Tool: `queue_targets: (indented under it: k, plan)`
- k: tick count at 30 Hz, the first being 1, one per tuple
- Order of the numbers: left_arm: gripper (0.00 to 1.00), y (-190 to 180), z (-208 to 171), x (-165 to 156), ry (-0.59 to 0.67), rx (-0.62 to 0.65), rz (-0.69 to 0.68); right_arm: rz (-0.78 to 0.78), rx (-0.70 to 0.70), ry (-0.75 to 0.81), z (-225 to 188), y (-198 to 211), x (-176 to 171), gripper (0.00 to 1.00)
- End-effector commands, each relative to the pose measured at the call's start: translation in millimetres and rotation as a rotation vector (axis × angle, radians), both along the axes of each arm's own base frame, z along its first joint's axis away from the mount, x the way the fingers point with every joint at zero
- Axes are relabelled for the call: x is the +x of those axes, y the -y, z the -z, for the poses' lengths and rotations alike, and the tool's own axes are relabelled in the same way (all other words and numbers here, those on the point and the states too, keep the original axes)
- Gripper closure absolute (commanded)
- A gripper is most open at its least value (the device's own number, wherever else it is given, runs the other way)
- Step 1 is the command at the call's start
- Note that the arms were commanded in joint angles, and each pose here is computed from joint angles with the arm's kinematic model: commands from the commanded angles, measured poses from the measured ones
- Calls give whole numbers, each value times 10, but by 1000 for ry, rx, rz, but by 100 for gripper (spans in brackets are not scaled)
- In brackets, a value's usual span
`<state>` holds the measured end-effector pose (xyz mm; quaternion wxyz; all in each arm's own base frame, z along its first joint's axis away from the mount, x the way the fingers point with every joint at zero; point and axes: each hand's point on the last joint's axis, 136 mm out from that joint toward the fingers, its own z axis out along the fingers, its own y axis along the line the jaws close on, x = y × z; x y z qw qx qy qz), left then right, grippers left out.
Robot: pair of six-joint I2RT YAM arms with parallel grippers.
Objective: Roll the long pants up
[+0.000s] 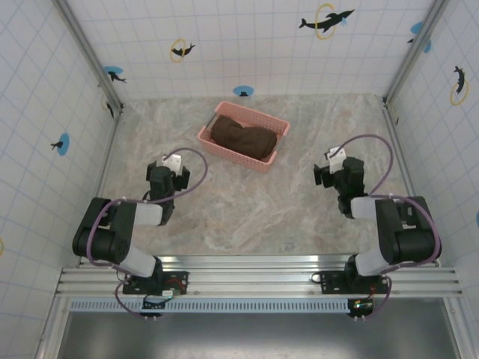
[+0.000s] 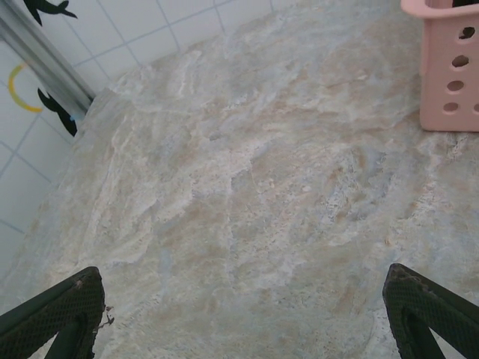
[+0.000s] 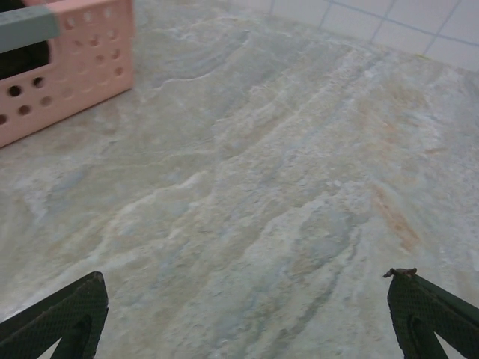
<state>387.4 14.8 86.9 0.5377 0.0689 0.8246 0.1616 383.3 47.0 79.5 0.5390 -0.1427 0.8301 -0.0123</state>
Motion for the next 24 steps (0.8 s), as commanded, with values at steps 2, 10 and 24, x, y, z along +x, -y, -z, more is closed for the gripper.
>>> queue_targets:
  k: [2,10,24]
  plan:
    - [2,55,-119,50,46,15,27,157,-20,57,-134,181,107,1]
    - [3,50,-117,43,44,14,27,205,-23,60,-140,251,110,1]
    - [2,51,-116,41,43,13,28,201,-17,57,-139,251,115,1]
